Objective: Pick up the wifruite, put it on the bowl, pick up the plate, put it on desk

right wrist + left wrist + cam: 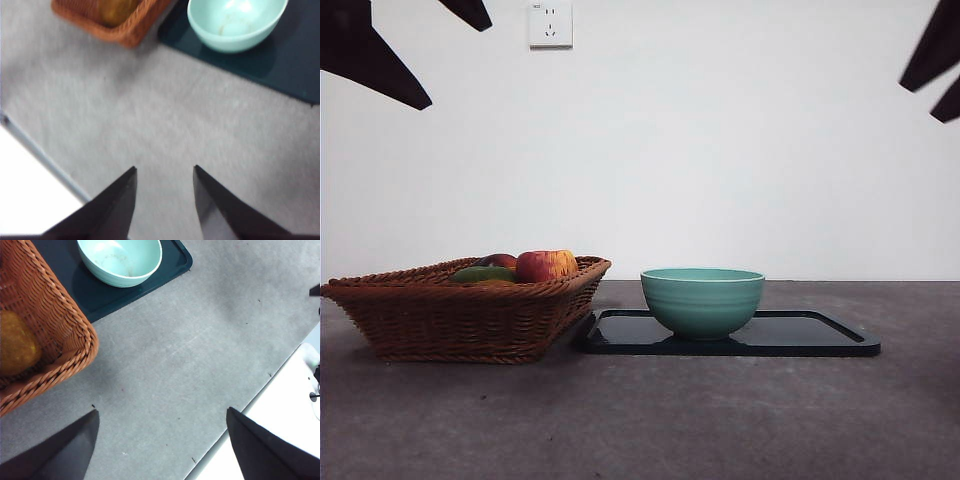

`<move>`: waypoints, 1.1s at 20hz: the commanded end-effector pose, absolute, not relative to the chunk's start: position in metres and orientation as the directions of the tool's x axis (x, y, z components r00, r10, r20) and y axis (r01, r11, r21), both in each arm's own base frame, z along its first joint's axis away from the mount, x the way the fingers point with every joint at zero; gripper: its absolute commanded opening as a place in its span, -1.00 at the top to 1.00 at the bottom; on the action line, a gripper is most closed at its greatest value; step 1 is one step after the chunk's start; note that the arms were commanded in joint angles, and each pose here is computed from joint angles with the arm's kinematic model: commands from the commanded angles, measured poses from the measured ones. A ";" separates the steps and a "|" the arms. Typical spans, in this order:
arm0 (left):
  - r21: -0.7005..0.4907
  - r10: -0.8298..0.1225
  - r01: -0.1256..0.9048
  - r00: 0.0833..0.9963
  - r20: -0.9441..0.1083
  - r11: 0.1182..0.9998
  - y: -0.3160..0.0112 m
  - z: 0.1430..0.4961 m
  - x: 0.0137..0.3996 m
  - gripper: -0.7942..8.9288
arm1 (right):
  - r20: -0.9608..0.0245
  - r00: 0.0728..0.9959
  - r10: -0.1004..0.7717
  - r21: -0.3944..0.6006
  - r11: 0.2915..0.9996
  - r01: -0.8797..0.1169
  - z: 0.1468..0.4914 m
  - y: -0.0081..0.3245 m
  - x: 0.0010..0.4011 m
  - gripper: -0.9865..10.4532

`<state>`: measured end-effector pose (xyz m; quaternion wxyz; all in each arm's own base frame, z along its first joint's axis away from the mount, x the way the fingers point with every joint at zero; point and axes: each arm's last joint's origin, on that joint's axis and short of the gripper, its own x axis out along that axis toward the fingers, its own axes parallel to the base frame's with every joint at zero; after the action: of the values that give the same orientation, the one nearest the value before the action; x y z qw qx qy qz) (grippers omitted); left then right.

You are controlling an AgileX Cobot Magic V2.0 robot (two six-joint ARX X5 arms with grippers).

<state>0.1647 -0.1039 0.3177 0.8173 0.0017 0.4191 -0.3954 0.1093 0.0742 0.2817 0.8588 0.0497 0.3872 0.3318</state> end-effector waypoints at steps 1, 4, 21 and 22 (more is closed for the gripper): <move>-0.318 -0.653 0.667 0.336 -0.679 0.674 -0.106 0.320 0.165 0.01 | -0.576 0.527 0.624 0.401 0.778 -0.483 0.289 0.078 0.115 0.34; -0.316 -0.655 0.669 0.339 -0.675 0.673 -0.106 0.320 0.166 0.01 | -0.538 0.611 0.581 0.400 0.814 -0.422 0.305 0.081 0.129 0.29; -0.304 -0.657 0.681 0.343 -0.671 0.666 -0.107 0.321 0.166 0.01 | -0.739 0.536 0.408 0.292 0.911 -0.290 0.269 0.127 0.326 0.29; -0.304 -0.657 0.681 0.343 -0.671 0.666 -0.107 0.321 0.166 0.01 | -0.748 0.526 0.404 0.292 0.913 -0.287 0.260 0.129 0.332 0.29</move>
<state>0.1653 -0.1043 0.3183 0.8190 0.0082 0.4113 -0.4000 0.3274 0.1262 0.2580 0.8686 0.0715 0.4506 0.1934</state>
